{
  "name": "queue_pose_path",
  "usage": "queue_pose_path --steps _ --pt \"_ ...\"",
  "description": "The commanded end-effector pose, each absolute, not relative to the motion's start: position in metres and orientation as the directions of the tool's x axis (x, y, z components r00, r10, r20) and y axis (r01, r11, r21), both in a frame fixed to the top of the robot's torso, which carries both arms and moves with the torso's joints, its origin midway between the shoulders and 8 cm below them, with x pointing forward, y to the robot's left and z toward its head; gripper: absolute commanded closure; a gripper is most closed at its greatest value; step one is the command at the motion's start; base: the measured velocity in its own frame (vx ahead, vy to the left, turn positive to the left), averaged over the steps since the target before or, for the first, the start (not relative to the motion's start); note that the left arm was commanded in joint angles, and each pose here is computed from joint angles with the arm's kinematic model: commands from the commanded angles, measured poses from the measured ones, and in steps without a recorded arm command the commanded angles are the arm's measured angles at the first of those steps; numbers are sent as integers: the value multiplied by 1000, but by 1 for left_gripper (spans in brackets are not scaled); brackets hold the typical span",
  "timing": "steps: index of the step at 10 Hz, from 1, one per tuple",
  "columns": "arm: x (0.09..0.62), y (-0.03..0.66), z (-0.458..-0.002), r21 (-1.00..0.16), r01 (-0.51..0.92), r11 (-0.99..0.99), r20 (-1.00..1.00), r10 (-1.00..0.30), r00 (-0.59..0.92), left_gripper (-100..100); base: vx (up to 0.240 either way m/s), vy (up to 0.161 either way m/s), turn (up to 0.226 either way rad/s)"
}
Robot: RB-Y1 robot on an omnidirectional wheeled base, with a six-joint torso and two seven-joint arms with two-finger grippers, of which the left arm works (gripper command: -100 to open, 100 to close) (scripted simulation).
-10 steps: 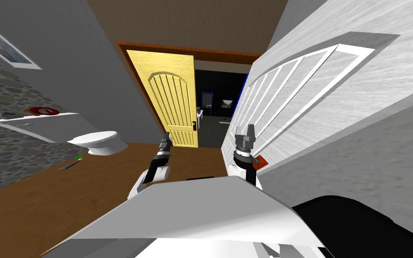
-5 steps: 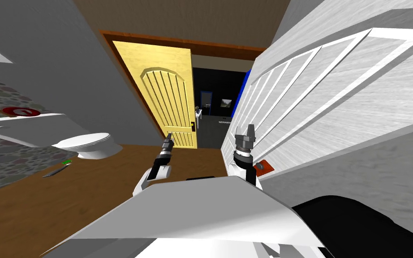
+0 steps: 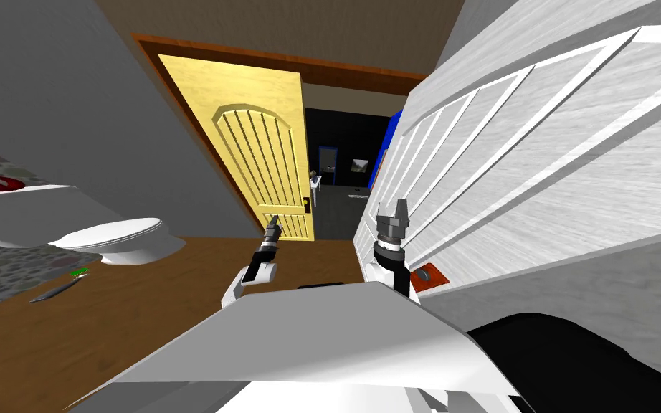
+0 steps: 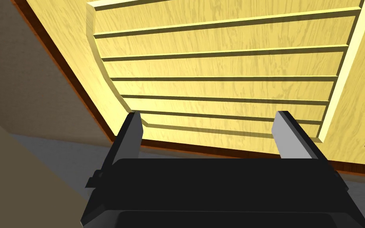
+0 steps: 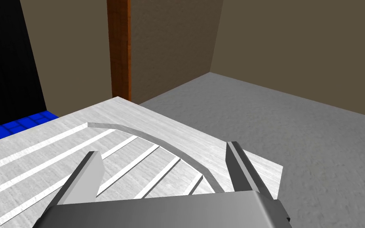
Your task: Pull the door open
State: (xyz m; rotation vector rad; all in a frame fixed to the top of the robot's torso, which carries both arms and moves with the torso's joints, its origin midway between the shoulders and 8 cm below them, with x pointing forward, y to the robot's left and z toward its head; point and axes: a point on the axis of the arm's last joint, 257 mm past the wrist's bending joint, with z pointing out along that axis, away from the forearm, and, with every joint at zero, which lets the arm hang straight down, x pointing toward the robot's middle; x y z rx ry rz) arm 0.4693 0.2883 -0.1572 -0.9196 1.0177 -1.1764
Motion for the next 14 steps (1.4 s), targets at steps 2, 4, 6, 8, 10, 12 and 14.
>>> queue_pose_path --steps 2,4,6,8,10,12,14 --pt "475 288 -174 -959 248 138 -123 -990 74 -100 104 1 -40" --pt "480 288 -185 -966 226 124 -112 -991 67 -100 105 -12 -41" --pt "487 287 -202 -975 194 105 -96 -994 57 -100 119 2 -56" --pt "492 287 -213 -980 173 93 -85 -995 52 -100 117 21 -44" --pt "495 286 -223 -985 152 81 -75 -996 47 -100 100 -3 -33" --pt "499 286 -233 -989 133 70 -65 -997 44 -100 104 6 -42" --pt "505 286 -251 -994 95 50 -46 -998 38 -100 169 8 -63"
